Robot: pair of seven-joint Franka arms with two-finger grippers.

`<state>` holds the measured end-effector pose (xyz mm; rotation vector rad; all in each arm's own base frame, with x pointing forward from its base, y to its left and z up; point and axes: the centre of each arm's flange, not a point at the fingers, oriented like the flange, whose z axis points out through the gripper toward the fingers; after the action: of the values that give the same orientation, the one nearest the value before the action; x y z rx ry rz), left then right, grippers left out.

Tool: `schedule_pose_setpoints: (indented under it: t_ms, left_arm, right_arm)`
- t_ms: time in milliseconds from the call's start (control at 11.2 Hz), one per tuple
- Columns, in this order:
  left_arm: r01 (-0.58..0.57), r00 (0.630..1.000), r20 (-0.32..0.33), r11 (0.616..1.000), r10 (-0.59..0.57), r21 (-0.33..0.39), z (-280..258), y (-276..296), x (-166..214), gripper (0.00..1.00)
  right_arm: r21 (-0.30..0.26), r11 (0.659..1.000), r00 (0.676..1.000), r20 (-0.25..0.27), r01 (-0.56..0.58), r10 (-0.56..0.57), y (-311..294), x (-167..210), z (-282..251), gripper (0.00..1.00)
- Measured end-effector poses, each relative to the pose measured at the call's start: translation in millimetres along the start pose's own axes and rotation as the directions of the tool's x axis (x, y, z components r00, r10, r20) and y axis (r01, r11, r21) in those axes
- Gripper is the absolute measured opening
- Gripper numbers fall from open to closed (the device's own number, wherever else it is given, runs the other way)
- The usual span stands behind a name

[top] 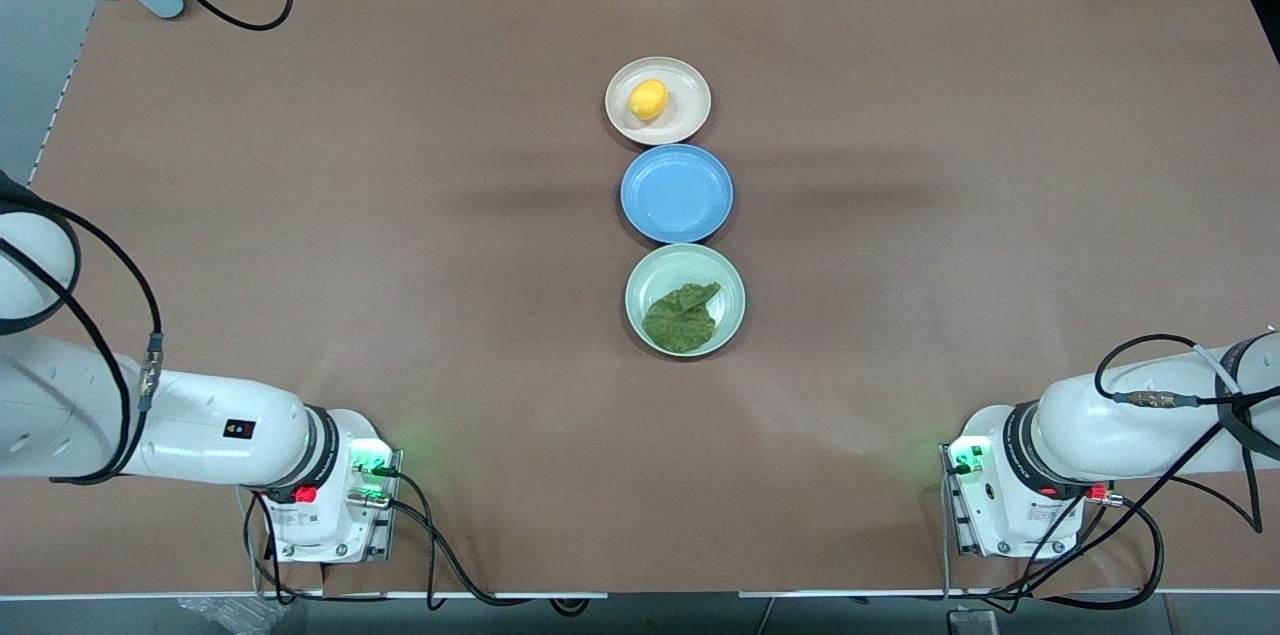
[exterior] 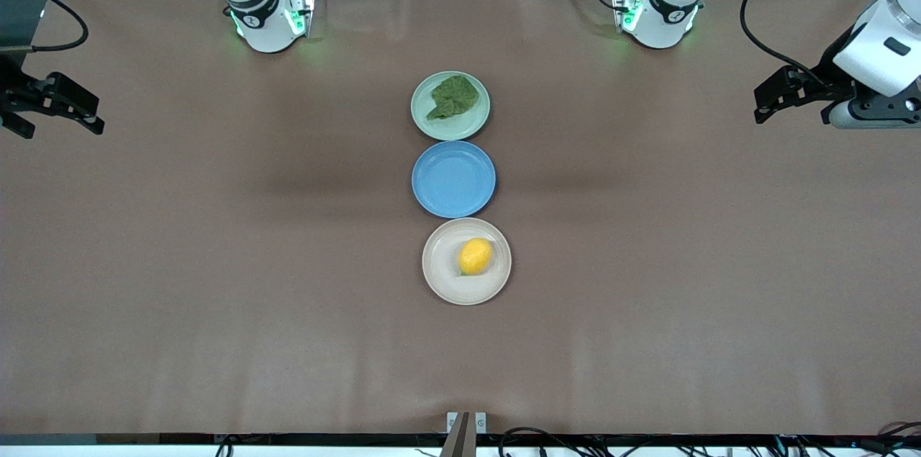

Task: Pick lemon and lettuce from plates
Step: 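Move the left gripper toward the lemon while the right gripper reaches the lettuce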

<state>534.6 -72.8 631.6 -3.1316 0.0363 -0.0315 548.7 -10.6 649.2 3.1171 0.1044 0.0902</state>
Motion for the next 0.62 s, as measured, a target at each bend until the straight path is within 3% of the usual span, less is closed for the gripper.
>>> schedule_pose_setpoints:
  t_ms: [622]
  left_arm:
    - [-0.002, 1.000, 0.024, 1.000, 0.002, 0.002, 9.2, 1.3, 0.6, 1.00]
  right_arm:
    - [0.001, 1.000, 1.000, 0.011, 0.005, -0.005, -2.9, 1.0, 3.3, 1.00]
